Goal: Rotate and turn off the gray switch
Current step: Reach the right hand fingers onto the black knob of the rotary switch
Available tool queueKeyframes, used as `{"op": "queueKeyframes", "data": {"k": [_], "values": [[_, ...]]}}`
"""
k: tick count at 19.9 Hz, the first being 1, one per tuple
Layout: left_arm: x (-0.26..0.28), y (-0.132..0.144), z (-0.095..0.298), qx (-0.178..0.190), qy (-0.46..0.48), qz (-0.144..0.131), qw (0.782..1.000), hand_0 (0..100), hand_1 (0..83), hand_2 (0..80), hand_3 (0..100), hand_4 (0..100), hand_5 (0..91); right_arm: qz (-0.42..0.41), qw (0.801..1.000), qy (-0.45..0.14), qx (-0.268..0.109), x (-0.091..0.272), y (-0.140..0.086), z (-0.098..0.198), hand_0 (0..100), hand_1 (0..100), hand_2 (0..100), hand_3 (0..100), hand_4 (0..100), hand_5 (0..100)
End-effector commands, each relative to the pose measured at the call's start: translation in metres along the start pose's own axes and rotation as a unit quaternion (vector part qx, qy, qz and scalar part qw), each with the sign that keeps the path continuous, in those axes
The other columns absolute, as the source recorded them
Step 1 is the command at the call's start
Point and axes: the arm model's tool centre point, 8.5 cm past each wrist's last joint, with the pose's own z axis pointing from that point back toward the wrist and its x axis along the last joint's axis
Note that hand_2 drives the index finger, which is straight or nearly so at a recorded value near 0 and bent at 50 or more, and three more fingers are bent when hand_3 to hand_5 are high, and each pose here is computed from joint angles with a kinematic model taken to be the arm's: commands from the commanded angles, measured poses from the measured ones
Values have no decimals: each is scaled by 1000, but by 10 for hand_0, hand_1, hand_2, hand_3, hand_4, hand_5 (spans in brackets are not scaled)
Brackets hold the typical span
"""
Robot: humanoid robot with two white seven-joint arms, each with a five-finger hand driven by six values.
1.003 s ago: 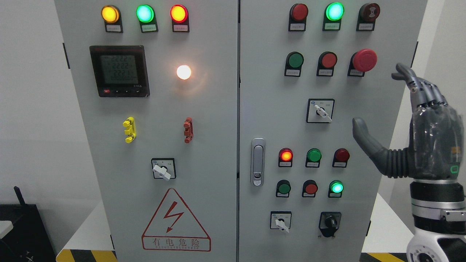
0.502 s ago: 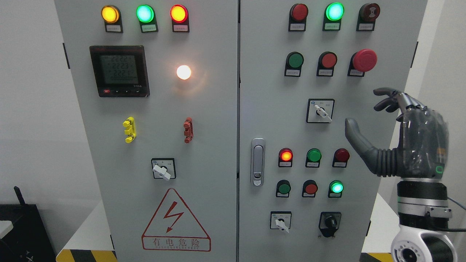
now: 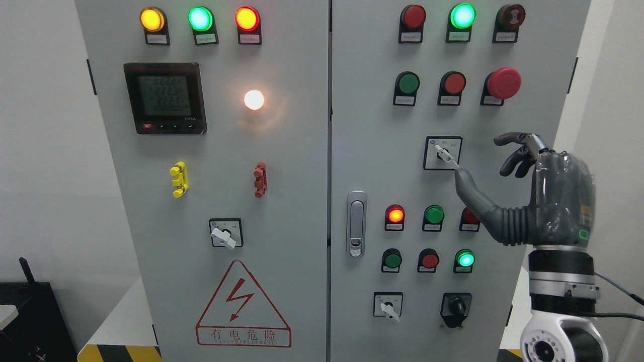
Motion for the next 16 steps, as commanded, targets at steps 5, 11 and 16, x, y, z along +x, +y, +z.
{"op": "queueKeyframes", "data": {"k": [5, 11, 16], "values": [[-5, 0, 1, -1, 7, -1, 1000, 120, 389, 0, 0, 0, 0, -12, 1000, 11, 20, 10, 17, 0, 41, 440, 497, 823, 870, 1000], [-5, 0, 1, -1, 7, -1, 1000, 120, 389, 0, 0, 0, 0, -9, 999, 30, 27, 5, 21, -5, 25, 460, 518, 823, 869, 1000], [-5, 0, 1, -1, 7, -1, 1000, 120, 389, 0, 0, 0, 0, -6, 999, 32, 27, 4, 23, -12, 17, 463, 520, 822, 869, 1000]]}}
